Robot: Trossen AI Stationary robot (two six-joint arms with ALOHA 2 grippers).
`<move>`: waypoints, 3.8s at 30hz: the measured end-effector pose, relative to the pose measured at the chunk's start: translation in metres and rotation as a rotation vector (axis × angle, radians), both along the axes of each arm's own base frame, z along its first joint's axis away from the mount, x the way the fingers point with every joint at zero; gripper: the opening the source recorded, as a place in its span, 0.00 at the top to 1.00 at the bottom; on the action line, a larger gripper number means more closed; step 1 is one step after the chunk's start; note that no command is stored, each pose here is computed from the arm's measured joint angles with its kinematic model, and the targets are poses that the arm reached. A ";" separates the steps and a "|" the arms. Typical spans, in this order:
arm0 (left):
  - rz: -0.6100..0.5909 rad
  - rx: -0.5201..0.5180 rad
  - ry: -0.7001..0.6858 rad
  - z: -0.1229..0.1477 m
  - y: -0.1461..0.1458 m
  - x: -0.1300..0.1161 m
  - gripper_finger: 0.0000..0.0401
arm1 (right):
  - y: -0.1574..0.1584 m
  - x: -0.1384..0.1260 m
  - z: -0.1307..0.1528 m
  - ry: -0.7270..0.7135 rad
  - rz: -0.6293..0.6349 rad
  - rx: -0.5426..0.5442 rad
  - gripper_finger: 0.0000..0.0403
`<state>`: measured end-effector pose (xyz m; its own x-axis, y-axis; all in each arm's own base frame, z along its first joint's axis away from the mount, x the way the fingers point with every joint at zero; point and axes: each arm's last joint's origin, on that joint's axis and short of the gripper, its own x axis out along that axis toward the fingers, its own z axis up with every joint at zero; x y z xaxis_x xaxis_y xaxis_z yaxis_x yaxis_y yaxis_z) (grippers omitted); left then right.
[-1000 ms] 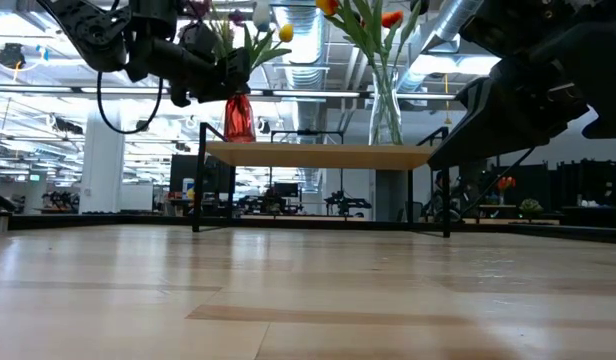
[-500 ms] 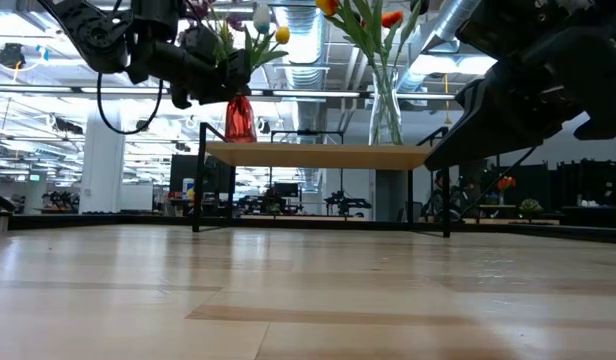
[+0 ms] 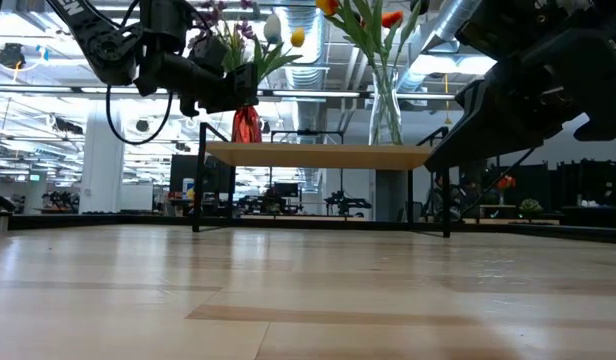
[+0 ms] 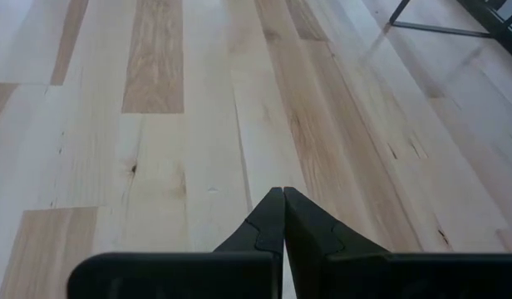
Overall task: Pick and place flowers into a vace then onto a shelf
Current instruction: Put the red vase with flowers on the shelf, then return to Home Position
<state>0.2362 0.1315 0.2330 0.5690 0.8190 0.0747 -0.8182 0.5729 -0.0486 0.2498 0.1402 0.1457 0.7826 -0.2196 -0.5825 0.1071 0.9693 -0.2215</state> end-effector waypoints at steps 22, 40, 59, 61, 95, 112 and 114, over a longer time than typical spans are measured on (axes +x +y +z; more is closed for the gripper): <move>-0.037 0.008 0.018 0.000 -0.001 0.001 0.52 | 0.000 0.000 0.000 -0.003 -0.016 0.021 1.00; -0.036 -0.003 0.076 -0.004 -0.008 0.004 0.30 | 0.000 0.000 0.000 -0.005 -0.021 0.027 1.00; -0.032 -0.055 0.185 0.025 -0.036 -0.031 0.30 | 0.000 -0.001 -0.001 -0.001 -0.033 0.039 1.00; -0.047 -0.077 0.208 0.025 -0.041 -0.035 0.30 | 0.000 -0.001 -0.001 -0.001 -0.033 0.040 1.00; -1.072 -0.016 -0.031 -0.013 -0.173 -0.112 0.30 | -0.042 -0.097 0.126 -0.400 0.315 0.049 1.00; -1.207 -0.040 0.044 -0.062 -0.172 -0.128 0.30 | -0.086 -0.157 0.038 -0.690 0.350 0.270 1.00; -1.173 -0.062 0.064 -0.064 -0.170 -0.130 0.30 | -0.086 -0.158 0.031 -0.694 0.349 0.273 1.00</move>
